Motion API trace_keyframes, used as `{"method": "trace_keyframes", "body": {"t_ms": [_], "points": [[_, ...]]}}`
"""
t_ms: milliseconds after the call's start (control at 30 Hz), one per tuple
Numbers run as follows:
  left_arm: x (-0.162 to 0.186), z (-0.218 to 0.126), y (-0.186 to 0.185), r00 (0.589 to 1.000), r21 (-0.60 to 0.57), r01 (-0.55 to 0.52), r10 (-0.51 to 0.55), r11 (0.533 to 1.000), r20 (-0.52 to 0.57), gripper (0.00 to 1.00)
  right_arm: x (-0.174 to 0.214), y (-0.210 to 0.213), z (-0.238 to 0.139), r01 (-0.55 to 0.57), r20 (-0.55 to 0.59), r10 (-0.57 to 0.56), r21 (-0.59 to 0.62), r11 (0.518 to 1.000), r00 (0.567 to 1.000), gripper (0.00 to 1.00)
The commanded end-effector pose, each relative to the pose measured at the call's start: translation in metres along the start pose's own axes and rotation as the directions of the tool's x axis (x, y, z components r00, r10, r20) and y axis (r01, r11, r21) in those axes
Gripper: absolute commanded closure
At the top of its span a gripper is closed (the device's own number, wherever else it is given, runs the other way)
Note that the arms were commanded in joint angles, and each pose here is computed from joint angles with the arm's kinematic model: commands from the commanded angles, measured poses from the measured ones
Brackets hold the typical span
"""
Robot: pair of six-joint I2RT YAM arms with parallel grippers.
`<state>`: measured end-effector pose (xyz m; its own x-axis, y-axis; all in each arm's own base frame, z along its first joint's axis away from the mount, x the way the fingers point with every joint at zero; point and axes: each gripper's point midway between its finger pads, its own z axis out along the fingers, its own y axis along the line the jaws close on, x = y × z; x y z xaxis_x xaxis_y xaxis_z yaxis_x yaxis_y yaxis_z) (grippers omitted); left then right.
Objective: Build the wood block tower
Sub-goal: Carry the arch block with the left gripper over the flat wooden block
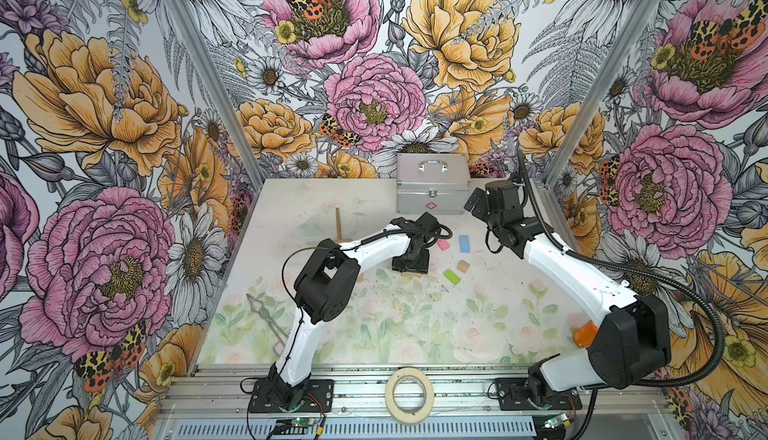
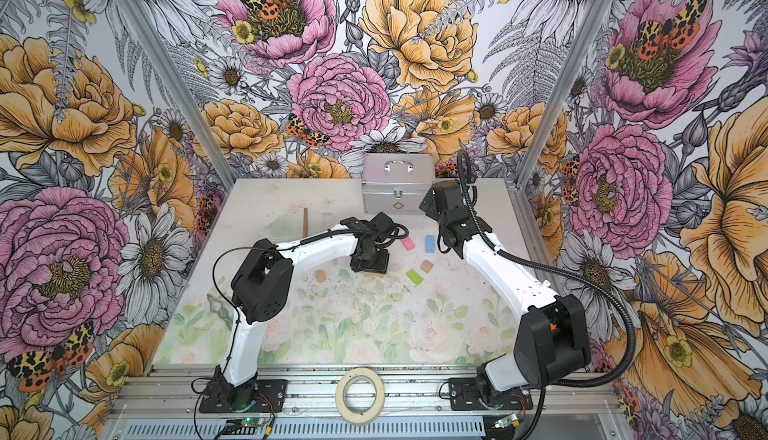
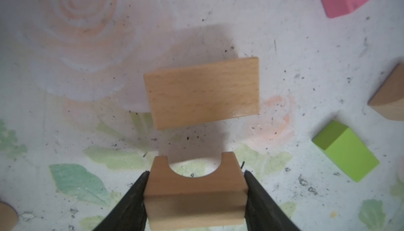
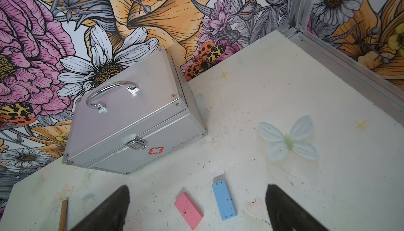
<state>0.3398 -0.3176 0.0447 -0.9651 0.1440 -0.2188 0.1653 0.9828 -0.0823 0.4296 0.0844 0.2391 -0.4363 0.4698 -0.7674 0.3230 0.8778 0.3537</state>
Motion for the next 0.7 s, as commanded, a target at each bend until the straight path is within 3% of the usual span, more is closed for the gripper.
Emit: {"method": "trace_keyframes", "body": {"t_ms": [0, 667], "points": [[-0.007, 0.001, 0.000, 1.000, 0.003, -0.004, 0.004, 1.000, 0.004, 0.53, 0.004, -0.003, 0.004, 0.005, -0.012, -0.005, 0.004, 1.000, 1.000, 0.02], [-0.016, 0.016, -0.005, 1.000, 0.002, 0.030, -0.030, 1.000, -0.004, 0.42, 0.004, -0.008, 0.005, -0.005, -0.021, 0.005, 0.007, 1.000, 1.000, 0.02]]}}
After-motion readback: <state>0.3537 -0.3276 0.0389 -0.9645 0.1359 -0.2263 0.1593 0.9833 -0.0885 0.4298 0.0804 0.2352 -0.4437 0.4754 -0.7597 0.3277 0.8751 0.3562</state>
